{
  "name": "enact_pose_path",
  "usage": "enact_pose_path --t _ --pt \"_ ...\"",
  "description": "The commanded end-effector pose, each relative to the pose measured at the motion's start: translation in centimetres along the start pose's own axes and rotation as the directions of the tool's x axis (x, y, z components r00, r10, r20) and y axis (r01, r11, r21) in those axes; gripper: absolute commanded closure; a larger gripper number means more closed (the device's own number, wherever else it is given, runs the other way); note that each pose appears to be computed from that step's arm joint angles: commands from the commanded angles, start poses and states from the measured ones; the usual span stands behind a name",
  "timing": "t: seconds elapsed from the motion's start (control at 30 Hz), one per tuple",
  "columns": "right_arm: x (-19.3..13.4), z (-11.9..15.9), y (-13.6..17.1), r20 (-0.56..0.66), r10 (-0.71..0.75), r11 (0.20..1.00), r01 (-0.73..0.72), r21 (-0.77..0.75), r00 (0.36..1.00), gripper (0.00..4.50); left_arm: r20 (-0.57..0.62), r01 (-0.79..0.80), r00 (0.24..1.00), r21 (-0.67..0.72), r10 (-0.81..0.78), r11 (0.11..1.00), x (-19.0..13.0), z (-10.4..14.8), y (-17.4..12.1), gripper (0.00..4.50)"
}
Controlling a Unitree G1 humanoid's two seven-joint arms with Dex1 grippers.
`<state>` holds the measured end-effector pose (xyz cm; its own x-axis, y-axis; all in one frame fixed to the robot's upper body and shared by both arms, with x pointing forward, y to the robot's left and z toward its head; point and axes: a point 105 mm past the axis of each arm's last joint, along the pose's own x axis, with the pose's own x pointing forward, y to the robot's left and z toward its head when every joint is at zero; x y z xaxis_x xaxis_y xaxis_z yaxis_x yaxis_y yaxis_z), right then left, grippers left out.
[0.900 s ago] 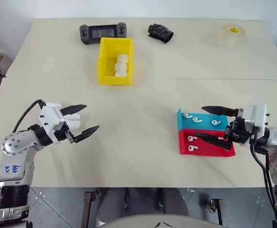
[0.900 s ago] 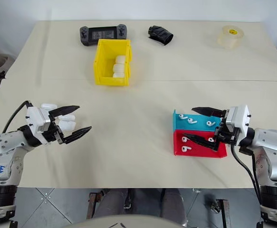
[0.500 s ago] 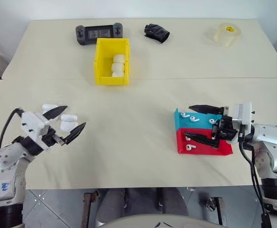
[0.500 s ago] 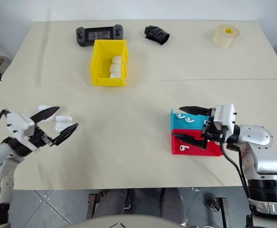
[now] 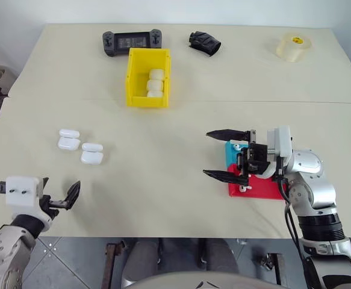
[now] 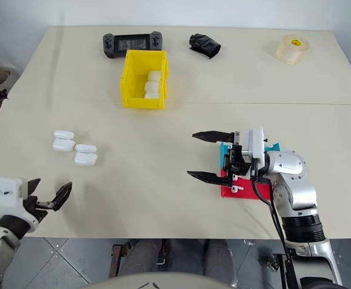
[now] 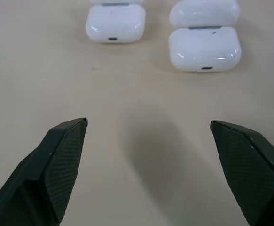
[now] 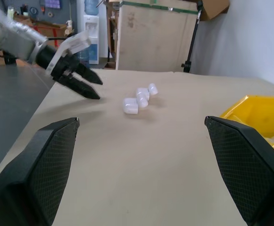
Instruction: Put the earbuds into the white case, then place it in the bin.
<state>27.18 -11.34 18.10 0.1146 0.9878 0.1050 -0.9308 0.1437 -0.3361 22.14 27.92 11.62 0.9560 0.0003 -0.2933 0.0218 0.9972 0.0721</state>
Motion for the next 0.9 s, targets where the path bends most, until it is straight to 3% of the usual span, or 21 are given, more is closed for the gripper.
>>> enact_pose_path --t 0.03,0.23,0.37,0.5,0.9 --pt "-0.9 0.7 -0.3 -0.010 -0.009 0.999 0.008 -0.041 1.000 0.00 -0.022 0.018 1.000 -0.043 -0.019 0.999 0.3 1.5 -1.4 0.04" --pt "-1.7 0.7 -0.2 -0.035 -0.006 1.000 0.005 -0.025 0.999 0.00 -0.208 -0.032 0.978 -0.064 0.018 0.997 1.6 2.5 -1.9 0.04" --pt "-1.7 0.6 0.2 -0.039 0.003 1.000 -0.003 -0.005 0.999 0.00 -0.230 -0.088 0.970 -0.053 0.074 0.995 3.0 3.6 -1.3 0.04" --pt "-1.5 0.7 0.5 -0.033 0.000 1.000 0.000 0.000 0.999 0.00 -0.223 -0.034 0.974 -0.044 0.024 0.998 4.4 5.2 -2.2 0.04" --pt "-0.9 0.8 1.3 -0.018 -0.015 1.000 0.015 0.013 1.000 0.00 -0.350 0.024 0.936 -0.039 -0.036 0.999 6.2 4.9 -3.3 0.04"
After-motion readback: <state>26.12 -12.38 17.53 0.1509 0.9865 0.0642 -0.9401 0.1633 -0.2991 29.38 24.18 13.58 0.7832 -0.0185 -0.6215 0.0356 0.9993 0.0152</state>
